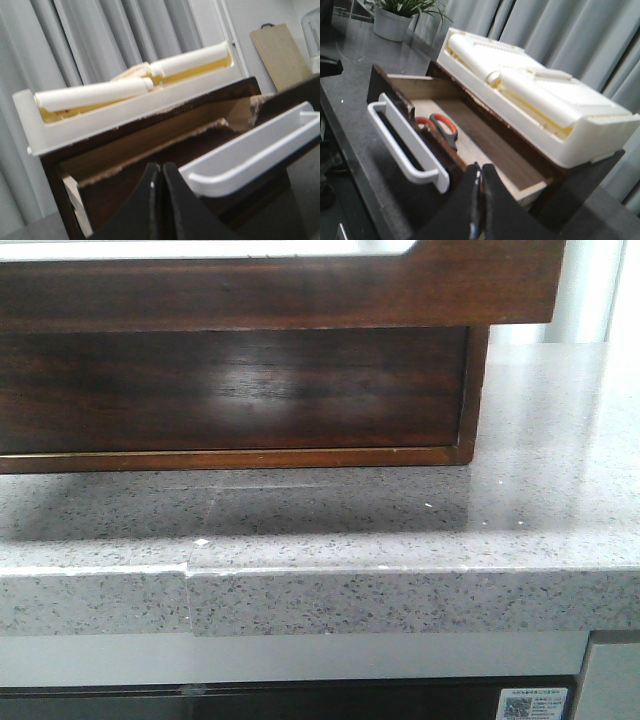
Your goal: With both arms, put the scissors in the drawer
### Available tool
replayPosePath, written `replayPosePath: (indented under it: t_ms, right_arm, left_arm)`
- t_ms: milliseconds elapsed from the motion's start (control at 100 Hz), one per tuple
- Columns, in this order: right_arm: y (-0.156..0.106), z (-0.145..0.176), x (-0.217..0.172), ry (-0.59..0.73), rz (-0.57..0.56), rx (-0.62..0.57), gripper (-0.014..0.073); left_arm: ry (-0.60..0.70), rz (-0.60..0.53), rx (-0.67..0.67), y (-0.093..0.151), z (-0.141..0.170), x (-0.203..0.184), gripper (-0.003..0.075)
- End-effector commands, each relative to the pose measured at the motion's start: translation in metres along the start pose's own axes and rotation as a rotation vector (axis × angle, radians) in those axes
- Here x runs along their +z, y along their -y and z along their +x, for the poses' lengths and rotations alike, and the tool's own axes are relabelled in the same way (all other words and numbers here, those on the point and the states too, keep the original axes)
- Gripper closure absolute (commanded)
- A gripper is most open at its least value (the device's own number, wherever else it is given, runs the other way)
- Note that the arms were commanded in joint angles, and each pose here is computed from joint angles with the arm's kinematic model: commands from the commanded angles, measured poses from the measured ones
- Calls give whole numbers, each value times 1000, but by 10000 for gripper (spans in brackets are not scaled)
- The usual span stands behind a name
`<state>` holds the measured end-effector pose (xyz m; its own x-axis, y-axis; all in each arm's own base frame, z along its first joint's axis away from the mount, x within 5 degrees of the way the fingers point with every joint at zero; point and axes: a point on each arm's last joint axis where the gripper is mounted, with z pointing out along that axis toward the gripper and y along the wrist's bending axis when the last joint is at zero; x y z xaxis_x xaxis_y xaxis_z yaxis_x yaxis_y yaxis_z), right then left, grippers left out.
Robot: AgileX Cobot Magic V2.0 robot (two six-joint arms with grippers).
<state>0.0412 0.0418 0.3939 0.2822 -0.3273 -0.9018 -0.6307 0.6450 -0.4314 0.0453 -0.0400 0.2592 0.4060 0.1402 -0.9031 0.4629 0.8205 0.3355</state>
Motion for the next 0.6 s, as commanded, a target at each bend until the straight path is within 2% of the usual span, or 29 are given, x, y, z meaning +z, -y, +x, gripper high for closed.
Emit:
replayPosePath:
  t_ms: [0, 280, 590]
  right_arm:
    - [-6, 14, -5, 73, 44, 26, 645]
    - [-33, 70, -8, 42, 28, 58, 645]
    - [-42, 85, -5, -43, -27, 74, 645]
  left_arm:
    - [15, 20, -52, 2, 1, 1, 742]
    - [-40, 38, -66, 9, 21, -2, 742]
    - [-44, 39, -68, 9, 22, -2, 742]
